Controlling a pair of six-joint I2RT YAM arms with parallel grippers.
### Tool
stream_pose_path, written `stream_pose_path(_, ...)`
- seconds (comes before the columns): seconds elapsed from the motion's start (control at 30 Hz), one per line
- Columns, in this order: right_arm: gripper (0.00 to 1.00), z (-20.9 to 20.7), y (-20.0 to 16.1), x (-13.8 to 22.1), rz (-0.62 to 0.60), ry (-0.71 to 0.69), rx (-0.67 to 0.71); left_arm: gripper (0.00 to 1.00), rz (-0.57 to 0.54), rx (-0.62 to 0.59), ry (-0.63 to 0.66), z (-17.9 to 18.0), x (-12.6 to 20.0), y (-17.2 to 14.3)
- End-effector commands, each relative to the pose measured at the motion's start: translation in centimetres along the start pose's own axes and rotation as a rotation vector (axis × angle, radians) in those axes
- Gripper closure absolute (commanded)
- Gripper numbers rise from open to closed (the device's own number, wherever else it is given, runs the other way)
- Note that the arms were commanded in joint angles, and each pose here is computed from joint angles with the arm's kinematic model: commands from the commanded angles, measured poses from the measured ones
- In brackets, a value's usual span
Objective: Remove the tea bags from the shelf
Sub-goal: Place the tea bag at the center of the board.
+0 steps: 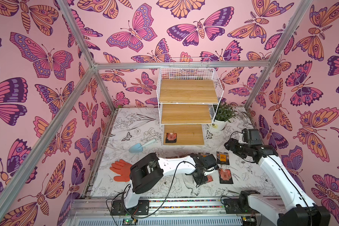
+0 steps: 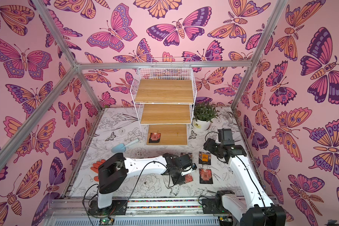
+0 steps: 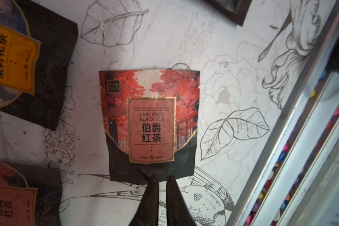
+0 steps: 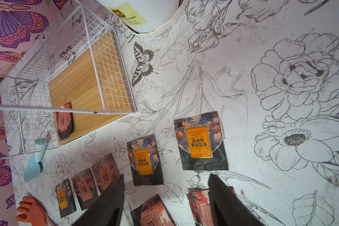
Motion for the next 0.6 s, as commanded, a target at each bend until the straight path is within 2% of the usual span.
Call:
stream_pose_path(0.0, 0.28, 0.3, 0.5, 0.6, -0.012, 0.006, 0.005, 0.87, 0.037, 0.006, -0.001, 0.9, -1.2, -0.3)
stream_pose_path(0.47, 0.28, 0.6, 0.3, 1.4, -0.013, 0.026, 0.008, 0.86, 0.014, -0.047, -0.066, 0.6, -2.2, 1.5)
stream_pose_path(0.57, 0.28, 0.7, 0.4, 1.5, -0.015, 0.026, 0.011, 0.87, 0.03, -0.061, -0.086, 0.3, -2.7, 1.0)
Point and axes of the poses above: each gripper's point midway between its finger pads, its own x axis back along the fingers, its own z axis along the line the jaws close on, y = z × x, the point moved 4 cm from there along x, back along the fingers, and after that the axes turned 12 degrees about -x, right-handed, at the moved point
